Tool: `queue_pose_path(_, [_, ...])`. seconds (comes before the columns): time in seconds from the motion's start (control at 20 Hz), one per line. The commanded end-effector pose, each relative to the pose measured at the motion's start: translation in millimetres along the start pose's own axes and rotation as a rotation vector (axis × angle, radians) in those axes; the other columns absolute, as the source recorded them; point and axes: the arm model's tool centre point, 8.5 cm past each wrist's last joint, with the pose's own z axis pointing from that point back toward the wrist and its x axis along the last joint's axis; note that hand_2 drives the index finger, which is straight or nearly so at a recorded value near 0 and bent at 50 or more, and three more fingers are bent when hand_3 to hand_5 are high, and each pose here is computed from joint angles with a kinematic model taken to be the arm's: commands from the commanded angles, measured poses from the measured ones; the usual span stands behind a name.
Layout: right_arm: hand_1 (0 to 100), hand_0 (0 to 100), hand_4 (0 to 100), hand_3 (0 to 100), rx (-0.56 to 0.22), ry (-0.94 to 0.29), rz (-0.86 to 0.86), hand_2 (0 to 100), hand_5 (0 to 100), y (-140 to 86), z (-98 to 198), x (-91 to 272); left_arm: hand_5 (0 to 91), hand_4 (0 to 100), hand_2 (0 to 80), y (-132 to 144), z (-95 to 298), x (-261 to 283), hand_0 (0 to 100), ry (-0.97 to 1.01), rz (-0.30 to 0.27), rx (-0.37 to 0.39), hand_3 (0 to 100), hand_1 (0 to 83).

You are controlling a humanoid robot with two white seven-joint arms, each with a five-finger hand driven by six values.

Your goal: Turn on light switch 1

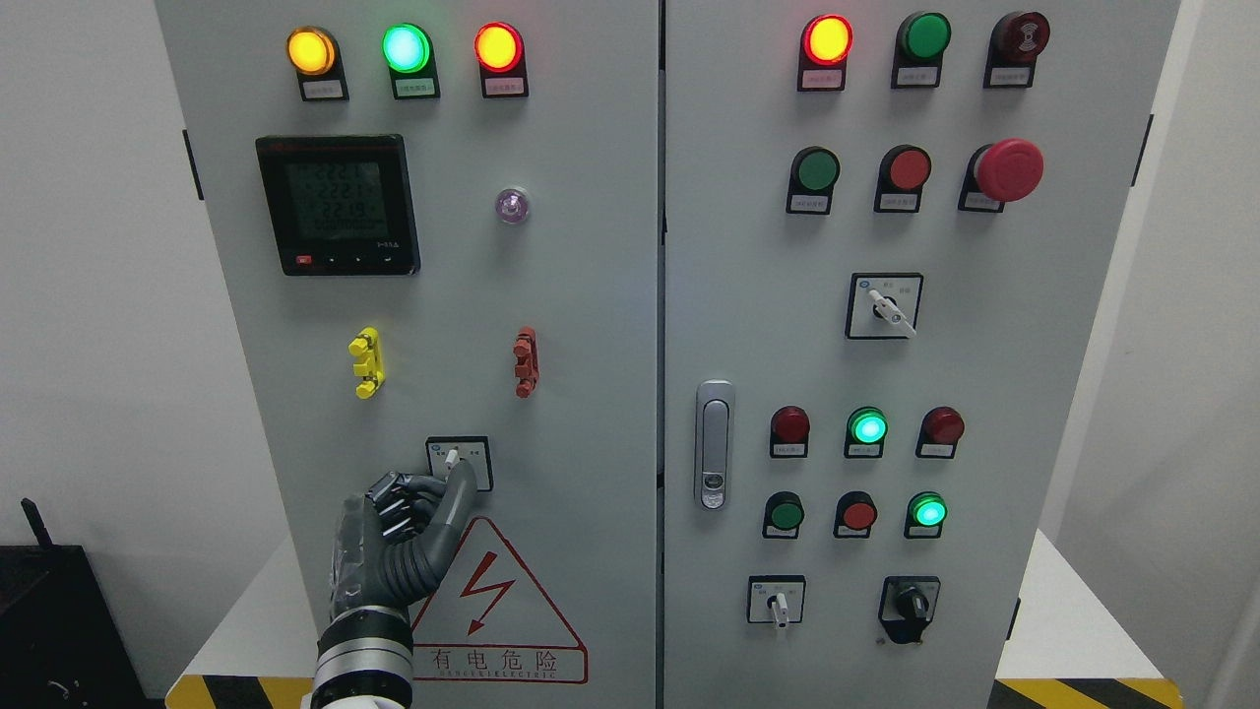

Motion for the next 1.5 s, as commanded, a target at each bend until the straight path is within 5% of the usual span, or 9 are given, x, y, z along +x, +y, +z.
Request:
queue_pose_path(0.0, [0, 0, 0, 0, 0.001, 0.002, -0.024, 0, 0, 0.1, 0.0, -0.3, 84.5, 94, 62.0, -0.5, -0.4, -0.9, 33, 0.002, -0.006, 0.001, 90, 60.1])
queue_pose_path(1.45, [0, 0, 0, 0, 0.001, 0.002, -0.024, 0, 0, 0.1, 0.0, -0.3, 85.0, 95, 62.6, -0.5, -0.6, -0.1, 56, -0.001, -0.006, 0.001, 91, 53.9])
